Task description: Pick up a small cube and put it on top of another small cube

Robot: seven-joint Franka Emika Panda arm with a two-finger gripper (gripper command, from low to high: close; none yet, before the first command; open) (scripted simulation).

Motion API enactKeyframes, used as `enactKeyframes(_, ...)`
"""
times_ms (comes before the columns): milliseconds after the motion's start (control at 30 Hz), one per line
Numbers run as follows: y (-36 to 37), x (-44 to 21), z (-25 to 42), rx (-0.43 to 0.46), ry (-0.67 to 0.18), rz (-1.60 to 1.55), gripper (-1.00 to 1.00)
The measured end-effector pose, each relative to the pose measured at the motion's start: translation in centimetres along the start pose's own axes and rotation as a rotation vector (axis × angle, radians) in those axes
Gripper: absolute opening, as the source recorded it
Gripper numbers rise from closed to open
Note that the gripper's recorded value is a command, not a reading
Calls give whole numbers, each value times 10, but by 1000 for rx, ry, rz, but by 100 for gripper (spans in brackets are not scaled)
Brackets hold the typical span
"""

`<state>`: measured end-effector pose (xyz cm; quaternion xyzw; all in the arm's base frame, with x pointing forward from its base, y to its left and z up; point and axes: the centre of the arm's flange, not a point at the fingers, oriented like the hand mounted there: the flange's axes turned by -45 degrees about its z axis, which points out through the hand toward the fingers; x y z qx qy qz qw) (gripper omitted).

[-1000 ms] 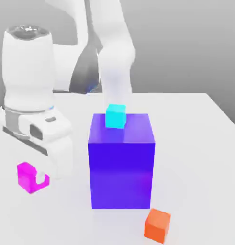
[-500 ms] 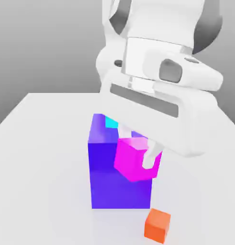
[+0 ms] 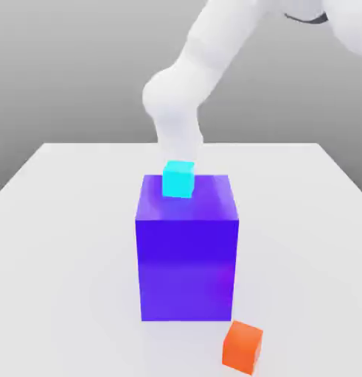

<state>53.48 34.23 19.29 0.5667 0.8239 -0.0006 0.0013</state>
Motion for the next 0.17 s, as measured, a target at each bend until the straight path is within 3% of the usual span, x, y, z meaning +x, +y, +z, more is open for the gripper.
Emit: enactKeyframes(167, 0, 0, 0, 0, 0, 0, 100)
